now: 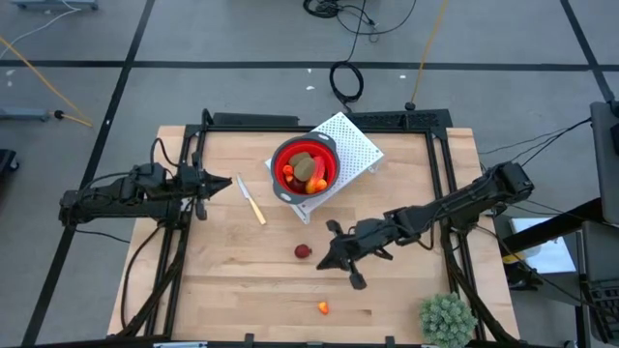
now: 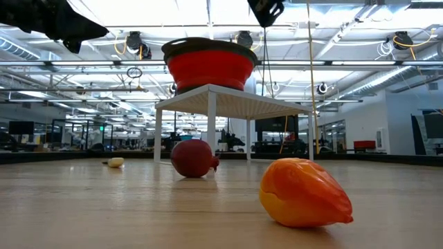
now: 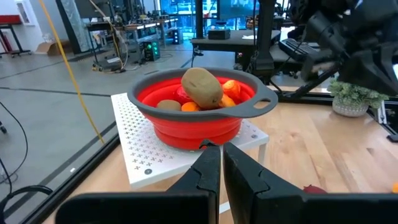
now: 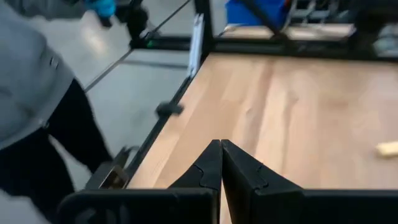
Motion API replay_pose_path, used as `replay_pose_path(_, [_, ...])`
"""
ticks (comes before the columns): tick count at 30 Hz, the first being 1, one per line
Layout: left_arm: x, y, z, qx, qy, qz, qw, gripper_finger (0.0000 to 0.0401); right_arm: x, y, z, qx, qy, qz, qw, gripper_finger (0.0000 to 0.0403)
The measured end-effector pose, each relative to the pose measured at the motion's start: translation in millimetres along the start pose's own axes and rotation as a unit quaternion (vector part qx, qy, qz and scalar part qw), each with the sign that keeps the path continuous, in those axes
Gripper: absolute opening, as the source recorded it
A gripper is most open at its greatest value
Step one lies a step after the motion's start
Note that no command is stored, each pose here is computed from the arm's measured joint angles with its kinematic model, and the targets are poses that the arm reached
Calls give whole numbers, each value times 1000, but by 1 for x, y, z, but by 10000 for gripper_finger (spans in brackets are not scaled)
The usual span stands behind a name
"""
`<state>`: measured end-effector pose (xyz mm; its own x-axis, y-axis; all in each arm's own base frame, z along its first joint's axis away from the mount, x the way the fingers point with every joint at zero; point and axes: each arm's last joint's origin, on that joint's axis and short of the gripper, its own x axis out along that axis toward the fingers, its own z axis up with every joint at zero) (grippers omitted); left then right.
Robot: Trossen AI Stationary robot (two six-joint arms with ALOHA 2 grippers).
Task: Pick & Place Fruit
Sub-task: Put the peach into the red strainer bowl on the shelf
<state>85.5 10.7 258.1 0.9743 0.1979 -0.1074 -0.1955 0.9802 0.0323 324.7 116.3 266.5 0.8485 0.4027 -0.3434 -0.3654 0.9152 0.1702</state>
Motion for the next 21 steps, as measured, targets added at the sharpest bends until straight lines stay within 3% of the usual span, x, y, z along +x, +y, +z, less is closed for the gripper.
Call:
replay_pose_path(7, [0,0,0,-23,1,0,1000,21,0,8,-9,-23,46,60,997,1])
replay_pose_path(13, [0,0,0,-68,0,0,998,21,6,14,-15,-61,56,69,994,1])
replay_pose_path(21, [0,0,0,-93,0,0,996,21,28,32,-43,-74,103,96,987,1])
